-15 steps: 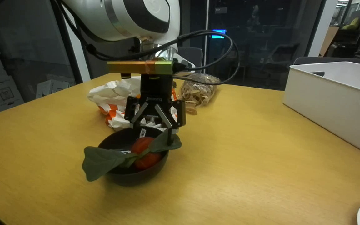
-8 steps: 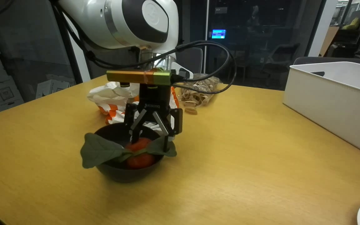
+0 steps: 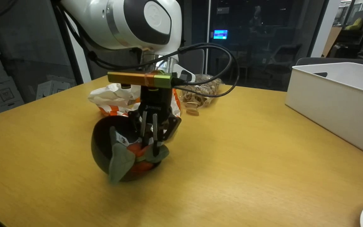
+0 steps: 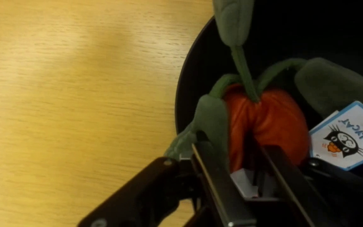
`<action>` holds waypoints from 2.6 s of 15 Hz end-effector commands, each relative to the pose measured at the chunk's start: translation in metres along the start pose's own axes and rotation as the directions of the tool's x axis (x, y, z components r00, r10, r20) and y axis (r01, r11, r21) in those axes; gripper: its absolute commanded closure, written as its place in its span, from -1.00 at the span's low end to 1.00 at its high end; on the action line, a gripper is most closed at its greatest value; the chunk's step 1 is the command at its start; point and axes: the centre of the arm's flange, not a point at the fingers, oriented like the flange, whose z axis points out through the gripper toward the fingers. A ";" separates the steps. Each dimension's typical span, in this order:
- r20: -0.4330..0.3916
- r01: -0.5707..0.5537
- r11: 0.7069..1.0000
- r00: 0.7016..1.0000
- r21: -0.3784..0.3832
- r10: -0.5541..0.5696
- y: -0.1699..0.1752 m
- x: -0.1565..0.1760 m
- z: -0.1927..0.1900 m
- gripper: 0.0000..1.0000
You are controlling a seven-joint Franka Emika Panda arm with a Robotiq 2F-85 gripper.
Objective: Put the items on the table in the plastic bag
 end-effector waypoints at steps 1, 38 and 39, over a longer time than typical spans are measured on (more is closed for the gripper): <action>-0.019 -0.024 0.999 1.000 0.034 0.025 0.007 -0.003 0.000 0.81; -0.722 -0.302 0.936 0.604 0.183 0.336 -0.050 -0.058 -0.184 0.77; -0.711 -0.296 0.940 0.624 0.169 0.324 -0.064 -0.040 -0.186 0.76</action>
